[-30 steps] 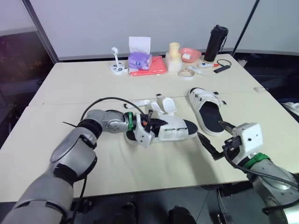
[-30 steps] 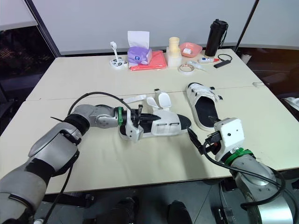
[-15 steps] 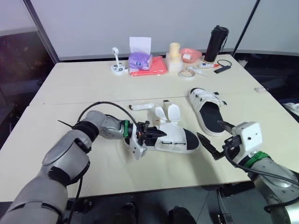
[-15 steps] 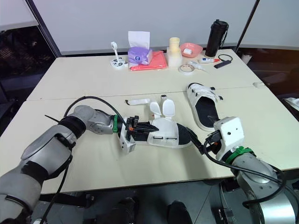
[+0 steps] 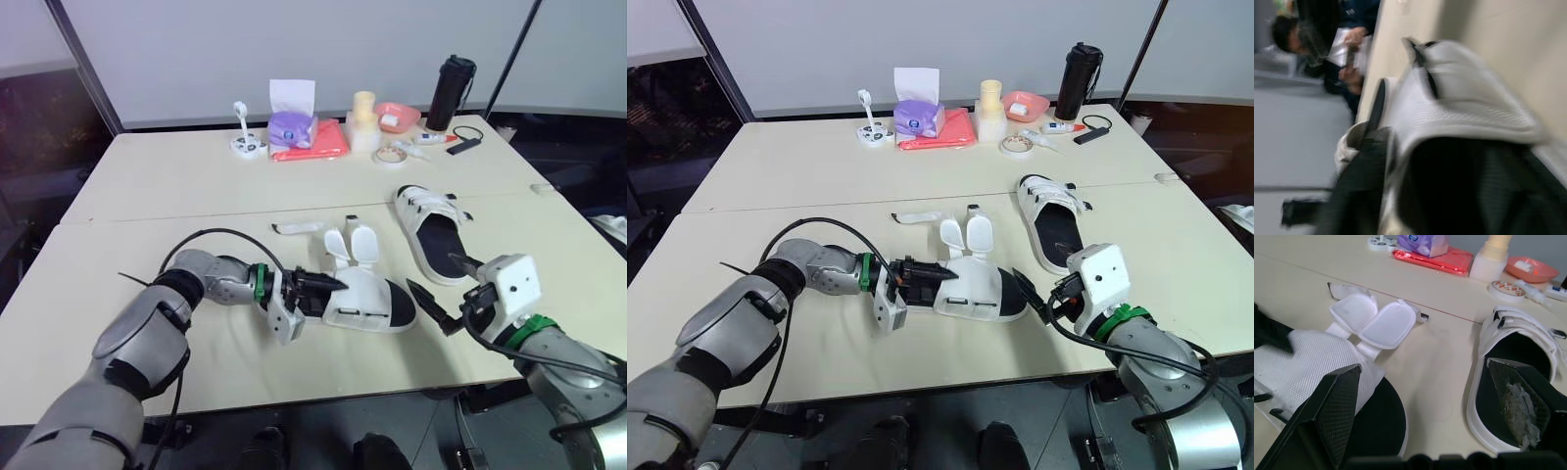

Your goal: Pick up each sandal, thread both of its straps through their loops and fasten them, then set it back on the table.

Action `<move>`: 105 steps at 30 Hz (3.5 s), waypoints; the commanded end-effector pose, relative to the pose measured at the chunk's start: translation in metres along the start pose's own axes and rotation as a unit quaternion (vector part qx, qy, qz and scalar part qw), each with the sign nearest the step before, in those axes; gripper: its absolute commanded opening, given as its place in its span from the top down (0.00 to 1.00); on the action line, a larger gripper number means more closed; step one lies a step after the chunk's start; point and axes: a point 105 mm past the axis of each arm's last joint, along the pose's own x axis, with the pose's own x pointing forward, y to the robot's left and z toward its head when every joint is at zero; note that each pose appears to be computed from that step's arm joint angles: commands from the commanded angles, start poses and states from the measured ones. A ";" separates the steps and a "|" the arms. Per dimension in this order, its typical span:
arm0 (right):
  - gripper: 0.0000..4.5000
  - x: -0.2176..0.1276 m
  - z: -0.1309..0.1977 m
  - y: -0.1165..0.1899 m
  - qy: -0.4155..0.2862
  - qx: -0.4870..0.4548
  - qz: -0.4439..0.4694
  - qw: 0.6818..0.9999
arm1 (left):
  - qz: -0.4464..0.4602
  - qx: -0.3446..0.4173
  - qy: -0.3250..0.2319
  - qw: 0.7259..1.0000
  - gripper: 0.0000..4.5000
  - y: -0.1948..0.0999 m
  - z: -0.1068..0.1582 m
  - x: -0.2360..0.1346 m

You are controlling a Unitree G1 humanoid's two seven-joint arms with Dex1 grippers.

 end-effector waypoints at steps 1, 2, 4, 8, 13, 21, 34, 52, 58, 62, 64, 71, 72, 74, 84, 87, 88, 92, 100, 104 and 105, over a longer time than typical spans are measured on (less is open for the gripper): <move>0.00 0.000 0.011 -0.001 -0.021 -0.019 0.002 1.000 | -0.059 -0.048 0.022 0.997 0.01 -0.027 -0.003 -0.015; 0.00 0.000 0.011 -0.002 -0.021 -0.020 0.002 1.000 | -0.058 -0.054 0.028 0.996 0.01 -0.027 -0.004 -0.020; 0.00 0.000 0.011 -0.002 -0.020 -0.020 0.004 1.000 | -0.059 -0.066 0.041 0.995 0.01 -0.027 -0.007 -0.028; 0.00 0.001 0.010 -0.001 -0.019 -0.023 0.011 0.999 | -0.061 -0.106 0.086 0.989 0.01 -0.029 -0.016 -0.053; 0.00 0.002 0.008 0.001 -0.014 -0.027 0.023 0.999 | 0.020 -0.271 0.139 0.952 0.01 -0.014 -0.030 -0.084; 0.00 0.004 0.003 0.003 -0.007 -0.030 0.040 0.999 | 0.373 -0.531 0.101 0.754 0.01 0.035 -0.024 -0.106; 0.00 0.002 -0.009 0.007 0.010 -0.012 0.067 0.998 | 0.584 -0.523 0.176 0.595 0.01 0.040 -0.001 -0.104; 0.99 0.011 -0.031 0.002 0.038 0.001 0.112 0.993 | 0.576 -0.467 0.230 0.630 0.00 0.031 0.000 -0.104; 0.99 0.019 -0.051 0.010 0.056 0.003 0.140 0.989 | 0.566 -0.470 0.224 0.639 0.00 0.034 0.001 -0.101; 0.99 0.023 -0.060 0.015 0.060 0.003 0.152 0.987 | 0.559 -0.470 0.224 0.645 0.00 0.035 0.002 -0.101; 0.99 0.026 -0.064 0.018 0.061 0.003 0.157 0.986 | 0.555 -0.471 0.224 0.648 0.00 0.035 0.002 -0.100; 0.99 0.035 -0.068 0.035 0.049 0.015 0.191 0.980 | 0.536 -0.479 0.219 0.660 0.00 0.036 0.003 -0.098; 0.99 0.037 -0.070 0.038 0.050 0.014 0.198 0.979 | 0.533 -0.480 0.219 0.661 0.00 0.036 0.002 -0.097; 0.99 0.042 -0.074 0.044 0.050 0.019 0.209 0.976 | 0.529 -0.483 0.217 0.663 0.00 0.037 0.002 -0.097; 0.99 0.045 -0.103 0.064 0.086 0.011 0.244 0.966 | 0.453 -0.571 0.160 0.666 0.00 0.029 -0.006 -0.085; 0.99 0.046 -0.102 0.065 0.084 0.009 0.247 0.965 | 0.417 -0.644 0.103 0.633 0.00 0.037 -0.019 -0.084; 0.99 0.046 -0.102 0.066 0.084 0.008 0.248 0.965 | 0.405 -0.670 0.083 0.617 0.00 0.041 -0.023 -0.084; 0.99 0.045 -0.100 0.068 0.084 -0.005 0.255 0.963 | 0.352 -0.768 0.025 0.535 0.00 0.049 -0.045 -0.077; 0.99 0.046 -0.092 0.072 0.076 -0.020 0.257 0.963 | 0.284 -0.864 0.013 0.416 0.00 0.054 -0.074 -0.029; 0.99 0.046 -0.090 0.070 0.075 -0.025 0.253 0.964 | 0.269 -0.884 0.025 0.381 0.00 0.052 -0.082 -0.005; 0.99 0.046 -0.090 0.069 0.075 -0.025 0.252 0.964 | 0.265 -0.888 0.026 0.376 0.00 0.052 -0.083 0.001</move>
